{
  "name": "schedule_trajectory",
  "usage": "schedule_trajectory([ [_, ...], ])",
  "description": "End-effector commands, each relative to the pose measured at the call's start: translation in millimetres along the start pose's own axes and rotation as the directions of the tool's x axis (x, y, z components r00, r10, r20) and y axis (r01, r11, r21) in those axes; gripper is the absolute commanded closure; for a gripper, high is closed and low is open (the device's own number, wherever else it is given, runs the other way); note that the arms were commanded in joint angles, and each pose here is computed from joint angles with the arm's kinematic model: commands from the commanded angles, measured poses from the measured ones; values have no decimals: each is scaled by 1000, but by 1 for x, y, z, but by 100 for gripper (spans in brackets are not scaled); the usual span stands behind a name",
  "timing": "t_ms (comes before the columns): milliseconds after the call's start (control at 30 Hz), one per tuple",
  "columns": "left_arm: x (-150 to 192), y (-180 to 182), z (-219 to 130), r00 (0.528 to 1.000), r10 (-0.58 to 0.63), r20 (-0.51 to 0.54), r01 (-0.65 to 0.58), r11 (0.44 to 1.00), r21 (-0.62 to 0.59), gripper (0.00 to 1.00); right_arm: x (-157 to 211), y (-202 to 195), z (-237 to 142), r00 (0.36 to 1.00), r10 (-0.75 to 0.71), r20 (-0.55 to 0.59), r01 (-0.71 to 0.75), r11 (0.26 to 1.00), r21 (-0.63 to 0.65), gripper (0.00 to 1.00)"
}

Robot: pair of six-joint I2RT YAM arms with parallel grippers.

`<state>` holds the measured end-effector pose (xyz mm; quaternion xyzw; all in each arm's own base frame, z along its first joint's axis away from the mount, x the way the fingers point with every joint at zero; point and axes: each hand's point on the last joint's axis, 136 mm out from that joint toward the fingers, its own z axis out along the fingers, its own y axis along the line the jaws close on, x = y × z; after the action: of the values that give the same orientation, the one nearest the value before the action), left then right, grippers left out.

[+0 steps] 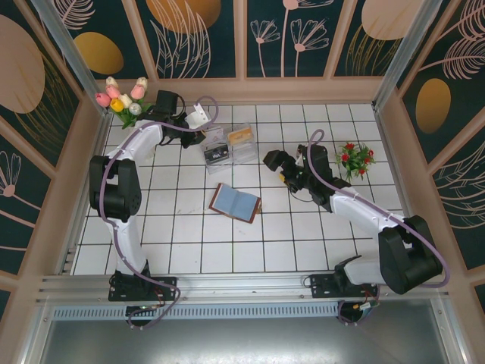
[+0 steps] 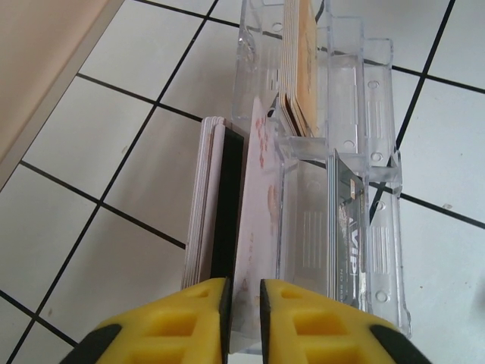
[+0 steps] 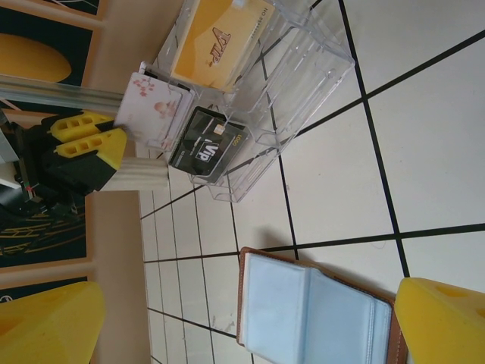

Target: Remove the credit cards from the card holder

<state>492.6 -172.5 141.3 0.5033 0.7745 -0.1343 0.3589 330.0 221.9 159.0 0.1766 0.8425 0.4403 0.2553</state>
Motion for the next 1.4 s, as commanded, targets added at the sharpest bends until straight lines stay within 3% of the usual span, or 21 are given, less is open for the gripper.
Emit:
schedule_trajectory([
  [0, -14, 5, -16, 999, 5, 47, -4, 1000, -27, 76, -3, 14, 1, 1000, 4, -3, -4, 999, -33, 1],
  [133, -21, 9, -25, 998, -6, 58, 9, 999, -48, 73, -4, 16, 0, 1000, -1, 0, 1, 999, -37, 1],
  [300, -48, 13, -51, 988, -23, 155, 39, 994, -105, 67, -9, 18, -3, 999, -26, 24, 26, 999, -19, 1],
  [400, -59, 20, -69, 974, -60, 218, 102, 977, -185, 58, -13, 20, -4, 999, -38, 35, 39, 999, -14, 1],
  [500, -67, 36, -88, 944, -153, 293, 238, 930, -280, 44, -16, 20, -5, 997, -55, 47, 55, 998, 1, 1],
  [600, -73, 58, -112, 850, -311, 425, 468, 816, -340, 29, -23, 17, -6, 994, -83, 76, 81, 996, 35, 1],
  [700, -65, 60, -127, 759, -433, 486, 619, 710, -334, 17, -36, 21, -13, 983, -141, 119, 131, 987, 91, 1],
  [833, -22, 56, -145, 649, -556, 520, 760, 506, -408, 12, -60, 24, -32, 945, -256, 205, 213, 954, 211, 1],
  [1000, 18, 30, -177, 540, -565, 624, 841, 329, -430, 2, -80, 20, -54, 864, -424, 272, 323, 881, 345, 1],
  [1100, 40, 13, -194, 476, -531, 701, 878, 246, -410, 1, -88, 9, -62, 799, -514, 312, 361, 825, 435, 1],
  [1167, 54, 4, -200, 461, -504, 730, 886, 213, -412, 1, -94, 0, -66, 753, -573, 323, 380, 779, 498, 1],
  [1367, 114, -14, -220, 448, -402, 799, 876, 20, -481, 2, -113, -28, -84, 579, -743, 335, 390, 613, 687, 1],
])
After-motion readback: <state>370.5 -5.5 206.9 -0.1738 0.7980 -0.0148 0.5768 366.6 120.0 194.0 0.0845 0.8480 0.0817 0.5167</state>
